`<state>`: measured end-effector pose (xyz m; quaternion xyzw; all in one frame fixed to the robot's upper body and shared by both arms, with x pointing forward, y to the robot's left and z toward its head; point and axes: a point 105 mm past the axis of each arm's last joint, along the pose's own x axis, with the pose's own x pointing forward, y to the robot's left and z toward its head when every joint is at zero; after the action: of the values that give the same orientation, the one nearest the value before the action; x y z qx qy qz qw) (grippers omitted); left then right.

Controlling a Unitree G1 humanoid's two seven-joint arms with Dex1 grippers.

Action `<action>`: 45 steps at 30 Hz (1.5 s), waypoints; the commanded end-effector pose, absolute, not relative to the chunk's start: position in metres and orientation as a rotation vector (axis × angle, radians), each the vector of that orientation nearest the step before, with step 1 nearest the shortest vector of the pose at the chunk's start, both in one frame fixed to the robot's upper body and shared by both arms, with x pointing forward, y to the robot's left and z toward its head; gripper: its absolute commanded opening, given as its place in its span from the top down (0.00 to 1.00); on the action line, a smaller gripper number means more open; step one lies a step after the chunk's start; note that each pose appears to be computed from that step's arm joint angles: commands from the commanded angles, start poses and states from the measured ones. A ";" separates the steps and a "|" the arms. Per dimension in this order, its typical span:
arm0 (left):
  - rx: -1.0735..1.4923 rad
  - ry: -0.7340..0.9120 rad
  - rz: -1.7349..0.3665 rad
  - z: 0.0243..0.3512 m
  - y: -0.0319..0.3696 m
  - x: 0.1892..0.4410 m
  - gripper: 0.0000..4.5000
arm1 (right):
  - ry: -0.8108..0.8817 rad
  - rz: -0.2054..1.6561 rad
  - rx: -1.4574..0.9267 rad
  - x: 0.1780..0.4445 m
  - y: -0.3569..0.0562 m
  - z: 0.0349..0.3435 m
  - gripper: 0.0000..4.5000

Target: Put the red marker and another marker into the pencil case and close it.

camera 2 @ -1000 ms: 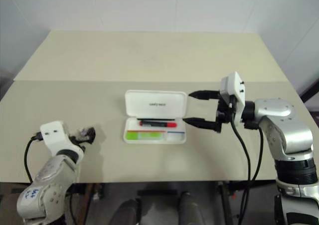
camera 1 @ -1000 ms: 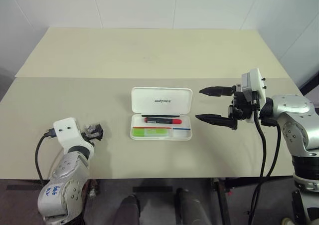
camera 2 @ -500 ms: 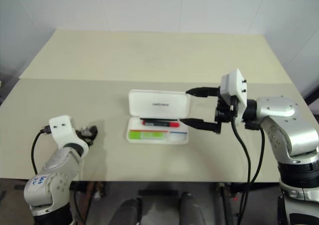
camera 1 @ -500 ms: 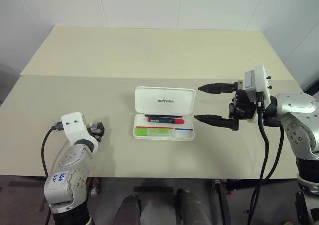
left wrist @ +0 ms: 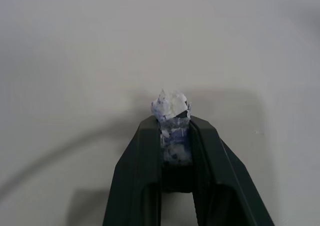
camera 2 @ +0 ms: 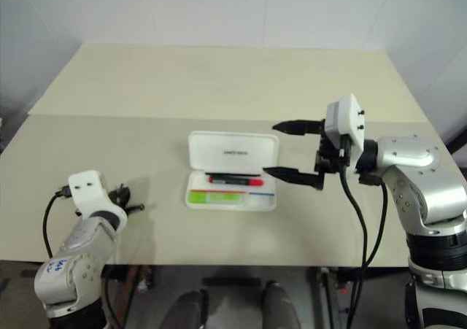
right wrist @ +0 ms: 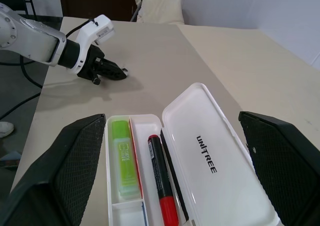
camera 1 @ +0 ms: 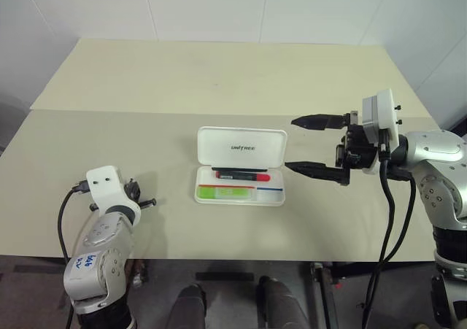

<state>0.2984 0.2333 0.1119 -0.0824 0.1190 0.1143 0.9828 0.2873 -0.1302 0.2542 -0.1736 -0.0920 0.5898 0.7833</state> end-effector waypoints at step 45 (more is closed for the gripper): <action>0.343 0.088 -1.556 0.153 0.021 0.291 0.93 | -0.094 0.966 -0.371 0.235 -0.182 0.235 0.00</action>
<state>0.2928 0.0298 0.1487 0.1319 0.0542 -0.6890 0.7106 0.2443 -0.1864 0.2272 -0.1657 -0.0351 0.4545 0.8745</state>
